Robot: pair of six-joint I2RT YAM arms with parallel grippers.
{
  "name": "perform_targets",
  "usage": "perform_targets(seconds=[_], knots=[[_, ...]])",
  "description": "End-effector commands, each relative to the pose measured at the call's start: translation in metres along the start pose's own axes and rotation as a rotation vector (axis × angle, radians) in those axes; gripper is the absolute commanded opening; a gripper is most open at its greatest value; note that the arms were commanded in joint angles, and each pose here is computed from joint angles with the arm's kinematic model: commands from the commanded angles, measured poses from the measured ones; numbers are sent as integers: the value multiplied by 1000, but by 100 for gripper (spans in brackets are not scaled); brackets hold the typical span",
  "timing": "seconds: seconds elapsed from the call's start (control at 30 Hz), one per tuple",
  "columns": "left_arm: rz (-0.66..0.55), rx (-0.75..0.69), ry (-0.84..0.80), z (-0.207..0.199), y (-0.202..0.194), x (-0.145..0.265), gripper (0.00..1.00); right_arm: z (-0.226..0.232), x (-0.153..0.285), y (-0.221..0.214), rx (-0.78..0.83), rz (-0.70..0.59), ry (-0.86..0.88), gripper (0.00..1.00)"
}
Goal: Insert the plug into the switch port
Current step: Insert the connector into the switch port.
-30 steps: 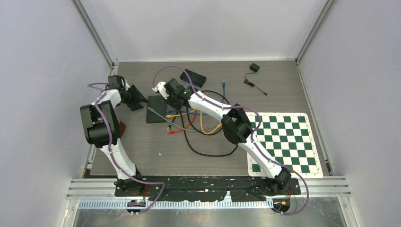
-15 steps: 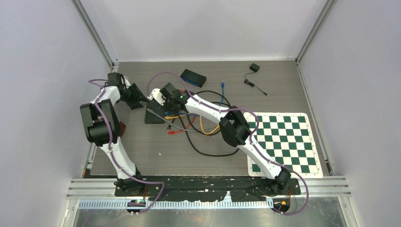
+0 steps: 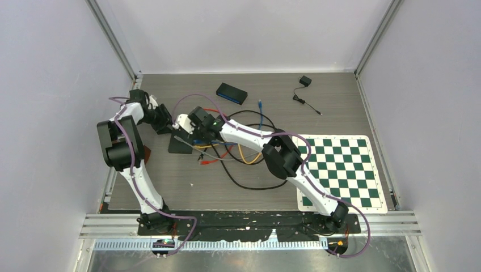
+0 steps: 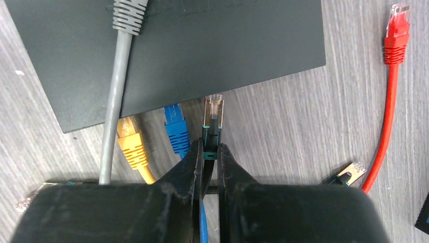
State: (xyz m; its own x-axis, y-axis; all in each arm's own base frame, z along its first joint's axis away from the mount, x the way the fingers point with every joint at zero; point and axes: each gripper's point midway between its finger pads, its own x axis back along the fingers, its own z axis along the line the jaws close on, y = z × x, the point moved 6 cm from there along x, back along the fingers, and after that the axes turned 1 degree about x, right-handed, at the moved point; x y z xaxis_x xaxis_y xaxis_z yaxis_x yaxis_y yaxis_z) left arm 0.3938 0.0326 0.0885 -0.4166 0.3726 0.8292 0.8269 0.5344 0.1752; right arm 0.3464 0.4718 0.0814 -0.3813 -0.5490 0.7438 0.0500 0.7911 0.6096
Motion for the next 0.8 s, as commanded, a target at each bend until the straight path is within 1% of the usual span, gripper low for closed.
perform_targets(seconds=[0.0,0.23,0.47,0.6,0.73,0.77], knots=[[44,-23,-93,-14,0,2,47,21,26,39,36,-148,74,5],[83,-42,-146,-19,-4,4,46,11,25,46,74,-167,36,5],[109,-46,-147,-17,-10,5,46,14,18,51,102,-222,65,5],[123,-45,-186,-20,-12,4,46,5,20,54,111,-247,-26,5],[150,-34,-219,-22,-14,2,45,-3,23,63,155,-320,-102,5],[156,-34,-220,-22,-15,2,45,-3,23,63,163,-321,-108,5]])
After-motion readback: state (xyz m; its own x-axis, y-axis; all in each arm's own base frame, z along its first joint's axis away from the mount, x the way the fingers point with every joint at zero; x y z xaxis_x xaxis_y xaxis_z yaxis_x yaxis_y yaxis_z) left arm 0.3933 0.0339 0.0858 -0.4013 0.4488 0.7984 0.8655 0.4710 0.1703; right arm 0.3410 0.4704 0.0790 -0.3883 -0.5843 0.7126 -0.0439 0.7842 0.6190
